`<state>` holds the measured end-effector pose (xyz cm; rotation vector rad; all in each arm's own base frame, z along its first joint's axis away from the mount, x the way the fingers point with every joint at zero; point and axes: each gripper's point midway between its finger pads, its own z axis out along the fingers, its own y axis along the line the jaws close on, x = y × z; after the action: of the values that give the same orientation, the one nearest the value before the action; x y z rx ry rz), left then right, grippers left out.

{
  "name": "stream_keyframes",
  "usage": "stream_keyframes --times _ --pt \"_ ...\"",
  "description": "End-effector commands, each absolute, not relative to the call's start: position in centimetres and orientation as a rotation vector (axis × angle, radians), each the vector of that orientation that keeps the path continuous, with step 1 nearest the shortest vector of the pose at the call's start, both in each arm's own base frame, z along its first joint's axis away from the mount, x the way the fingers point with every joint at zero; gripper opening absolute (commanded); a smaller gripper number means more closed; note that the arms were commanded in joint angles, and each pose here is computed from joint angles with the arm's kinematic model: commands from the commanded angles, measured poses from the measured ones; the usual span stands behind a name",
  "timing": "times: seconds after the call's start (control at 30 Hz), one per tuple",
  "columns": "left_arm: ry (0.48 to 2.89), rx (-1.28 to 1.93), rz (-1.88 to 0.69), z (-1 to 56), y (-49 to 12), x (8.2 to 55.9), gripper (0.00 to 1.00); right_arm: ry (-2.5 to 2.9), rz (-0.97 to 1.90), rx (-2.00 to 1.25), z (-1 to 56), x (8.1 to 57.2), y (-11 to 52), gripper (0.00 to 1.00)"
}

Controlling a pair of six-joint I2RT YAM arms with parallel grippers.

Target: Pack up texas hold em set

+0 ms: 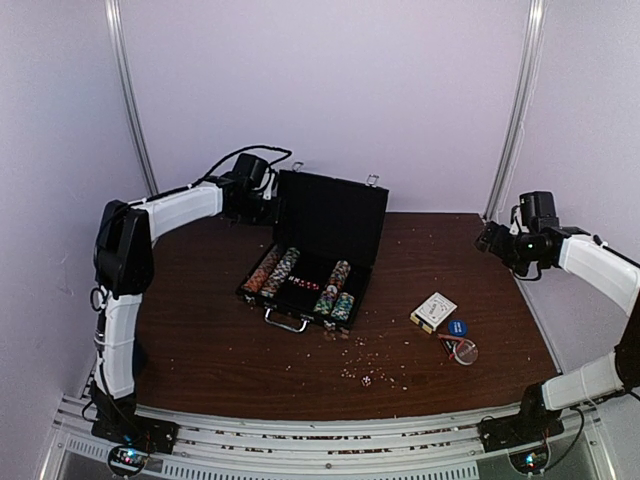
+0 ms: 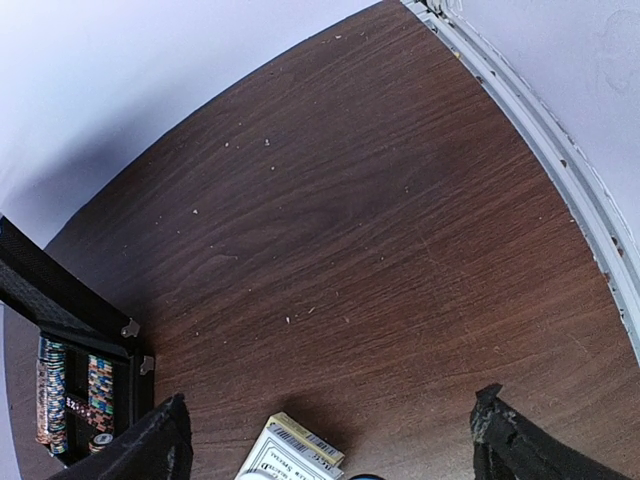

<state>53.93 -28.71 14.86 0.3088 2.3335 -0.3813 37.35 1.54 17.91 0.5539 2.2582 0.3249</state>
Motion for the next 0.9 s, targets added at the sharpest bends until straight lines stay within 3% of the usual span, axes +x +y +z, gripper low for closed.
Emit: stream_keyframes --times 0.0,0.43,0.87 --pt "2.468 0.364 -0.404 10.0 -29.3 53.2 0.53 2.211 0.307 0.533 19.8 37.7 1.3 0.96" --pt "2.596 0.322 -0.256 4.6 -27.2 52.5 0.55 2.204 0.301 0.533 20.1 37.7 1.2 0.96" --pt "2.661 0.180 -0.029 2.4 -23.3 51.9 0.50 2.194 0.298 0.531 20.4 37.5 1.1 0.96"
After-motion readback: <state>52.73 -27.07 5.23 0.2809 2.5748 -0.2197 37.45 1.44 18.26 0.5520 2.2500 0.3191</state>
